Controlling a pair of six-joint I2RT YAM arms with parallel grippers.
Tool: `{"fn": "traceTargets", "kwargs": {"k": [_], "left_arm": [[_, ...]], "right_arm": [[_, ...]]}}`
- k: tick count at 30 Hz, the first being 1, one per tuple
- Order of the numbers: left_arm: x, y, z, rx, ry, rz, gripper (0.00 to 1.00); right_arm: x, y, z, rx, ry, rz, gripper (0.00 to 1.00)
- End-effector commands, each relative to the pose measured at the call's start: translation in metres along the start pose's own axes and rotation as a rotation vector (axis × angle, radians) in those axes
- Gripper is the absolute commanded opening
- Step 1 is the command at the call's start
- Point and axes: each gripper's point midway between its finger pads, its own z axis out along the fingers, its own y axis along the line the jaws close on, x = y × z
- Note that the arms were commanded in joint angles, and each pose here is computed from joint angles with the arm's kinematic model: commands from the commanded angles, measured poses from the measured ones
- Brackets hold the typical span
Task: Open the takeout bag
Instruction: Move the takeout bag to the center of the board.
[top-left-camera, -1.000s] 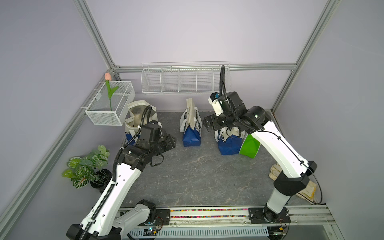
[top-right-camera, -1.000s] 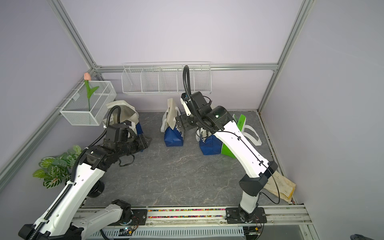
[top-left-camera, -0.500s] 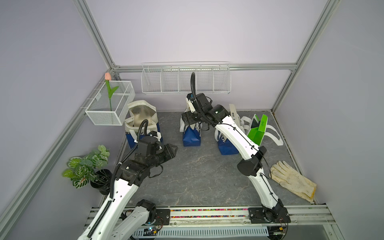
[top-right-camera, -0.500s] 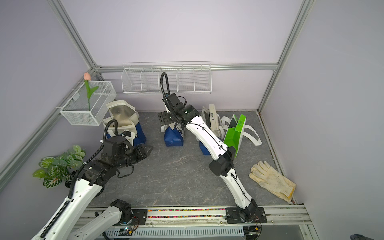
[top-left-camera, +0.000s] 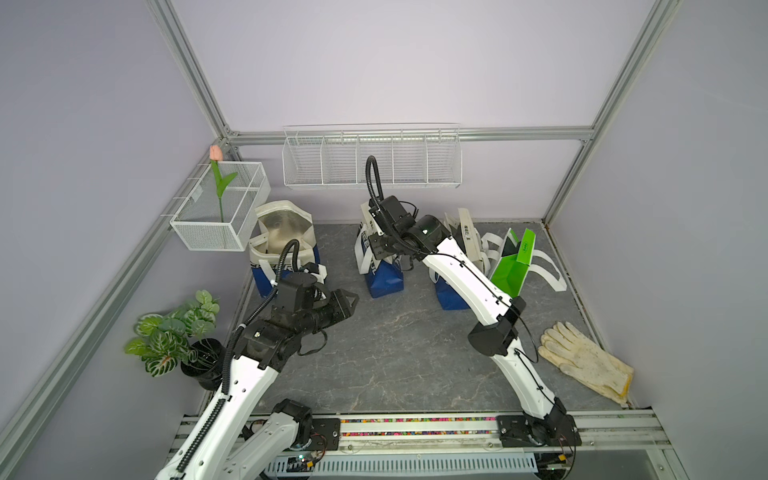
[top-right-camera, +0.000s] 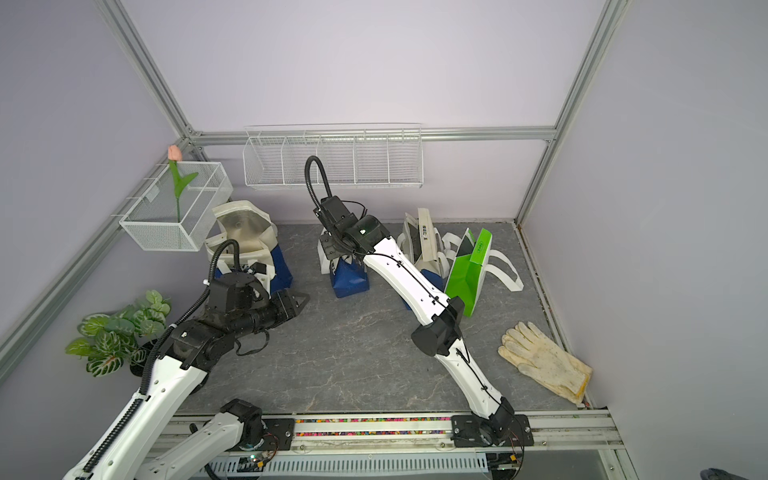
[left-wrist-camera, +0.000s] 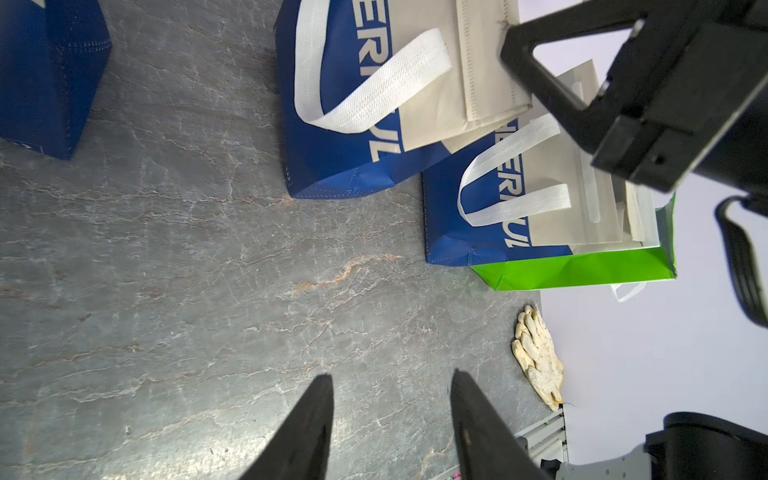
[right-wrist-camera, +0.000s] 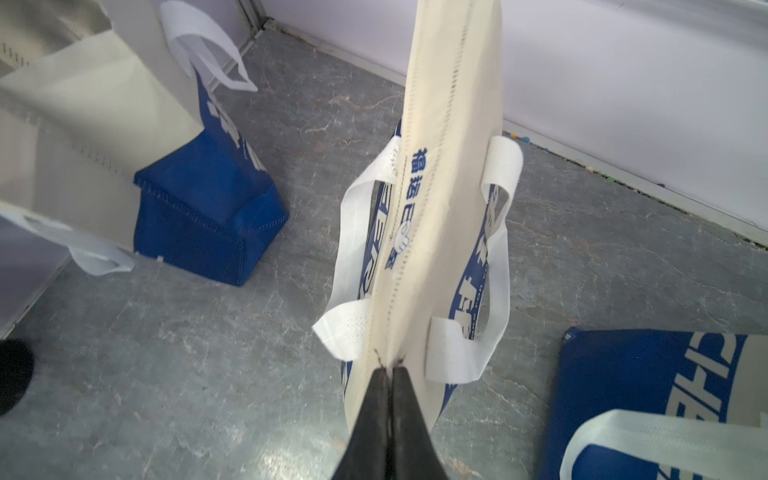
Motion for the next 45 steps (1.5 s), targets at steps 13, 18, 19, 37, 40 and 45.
{"fn": "traceTargets", "kwargs": {"k": [13,18,19,37,40,45], "left_arm": [[-0.031,-0.032,-0.017,0.086,-0.097,-0.021,0.49],[-0.023,-0.032,-0.006,0.131,-0.068,-0.069,0.51],[-0.022,-0.034,-0.003,0.154,-0.059,-0.087,0.53],[0.003,-0.082,0.045,0.517,0.072,-0.269,0.61],[-0.004,-0.089,0.04,0.536,0.047,-0.259,0.61],[-0.012,-0.094,0.034,0.544,0.017,-0.239,0.61]], "right_arm": [[0.071,0.03,-0.11,-0.167,-0.056,-0.077,0.07],[0.095,0.008,-0.143,-0.243,-0.17,-0.004,0.08],[0.1,0.007,-0.146,-0.262,-0.169,0.005,0.09],[0.176,-0.019,-0.124,-0.214,-0.01,0.111,0.78],[0.17,-0.02,-0.128,-0.236,-0.02,0.125,0.78],[0.143,-0.021,-0.131,-0.288,-0.043,0.143,0.78]]}}
